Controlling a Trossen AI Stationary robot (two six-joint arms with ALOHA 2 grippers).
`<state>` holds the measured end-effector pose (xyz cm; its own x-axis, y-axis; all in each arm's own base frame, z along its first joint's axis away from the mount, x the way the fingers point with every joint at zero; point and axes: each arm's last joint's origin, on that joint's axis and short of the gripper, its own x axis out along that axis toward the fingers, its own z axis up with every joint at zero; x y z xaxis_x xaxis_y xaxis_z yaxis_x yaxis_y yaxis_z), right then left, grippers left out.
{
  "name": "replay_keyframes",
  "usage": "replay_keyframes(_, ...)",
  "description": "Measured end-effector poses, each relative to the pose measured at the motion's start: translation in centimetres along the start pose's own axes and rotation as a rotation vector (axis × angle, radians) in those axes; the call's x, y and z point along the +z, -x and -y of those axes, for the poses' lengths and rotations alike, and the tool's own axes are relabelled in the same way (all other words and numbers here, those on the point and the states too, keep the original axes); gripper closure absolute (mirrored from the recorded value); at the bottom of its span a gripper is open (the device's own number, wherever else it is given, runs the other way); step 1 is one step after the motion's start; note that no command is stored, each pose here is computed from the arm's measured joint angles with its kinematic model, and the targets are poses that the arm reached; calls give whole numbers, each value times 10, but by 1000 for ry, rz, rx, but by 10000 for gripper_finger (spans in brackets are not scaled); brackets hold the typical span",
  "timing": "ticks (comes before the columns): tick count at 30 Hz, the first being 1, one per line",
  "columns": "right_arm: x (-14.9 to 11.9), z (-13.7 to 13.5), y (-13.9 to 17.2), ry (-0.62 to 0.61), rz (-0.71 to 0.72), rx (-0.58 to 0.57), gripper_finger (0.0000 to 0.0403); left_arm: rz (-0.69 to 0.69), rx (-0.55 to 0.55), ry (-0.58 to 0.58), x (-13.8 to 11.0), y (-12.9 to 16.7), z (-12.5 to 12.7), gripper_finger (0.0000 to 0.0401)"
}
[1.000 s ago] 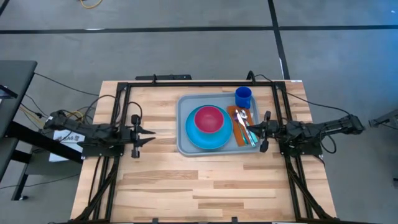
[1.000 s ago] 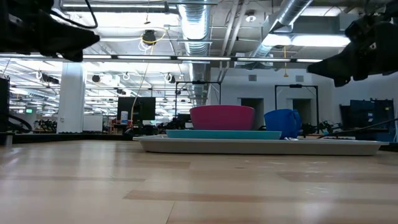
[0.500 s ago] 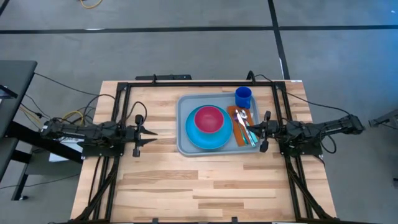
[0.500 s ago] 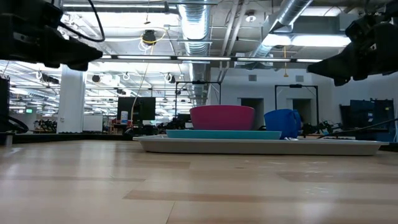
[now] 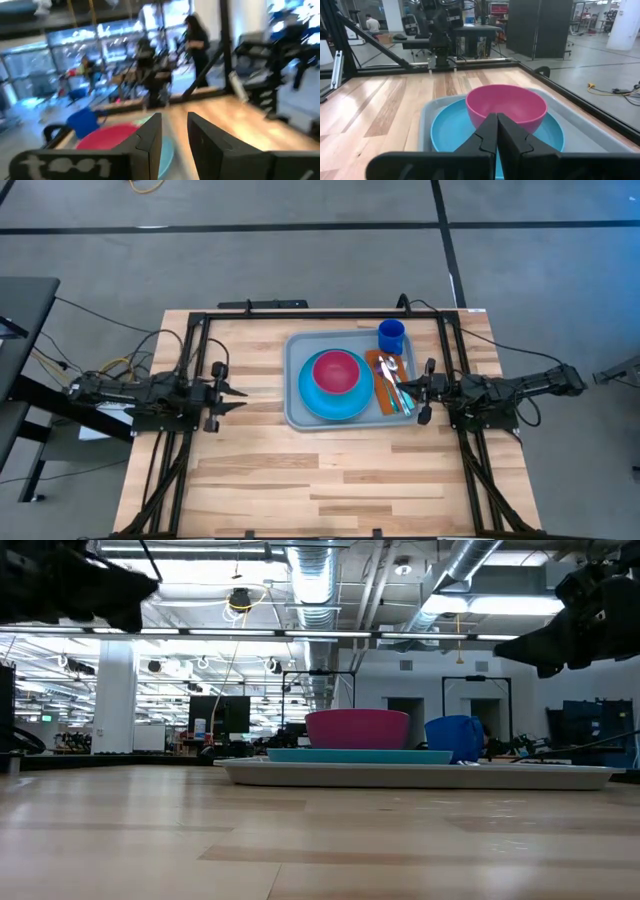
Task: Set up tray
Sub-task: Return to Home Position
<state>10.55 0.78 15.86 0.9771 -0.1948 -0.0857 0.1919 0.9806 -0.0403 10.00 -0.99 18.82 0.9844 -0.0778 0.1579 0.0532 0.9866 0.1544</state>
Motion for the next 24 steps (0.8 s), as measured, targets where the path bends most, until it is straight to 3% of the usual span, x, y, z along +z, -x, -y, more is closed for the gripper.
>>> replay_keyframes(13, 0, 0, 0, 1, -2, 0, 403, 58, -177, 49, 4, 7, 5, 319)
replay_keyframes(24, 0, 0, 0, 1, -2, 1, 403, 29, -125, 31, -4, 6, 4, 319)
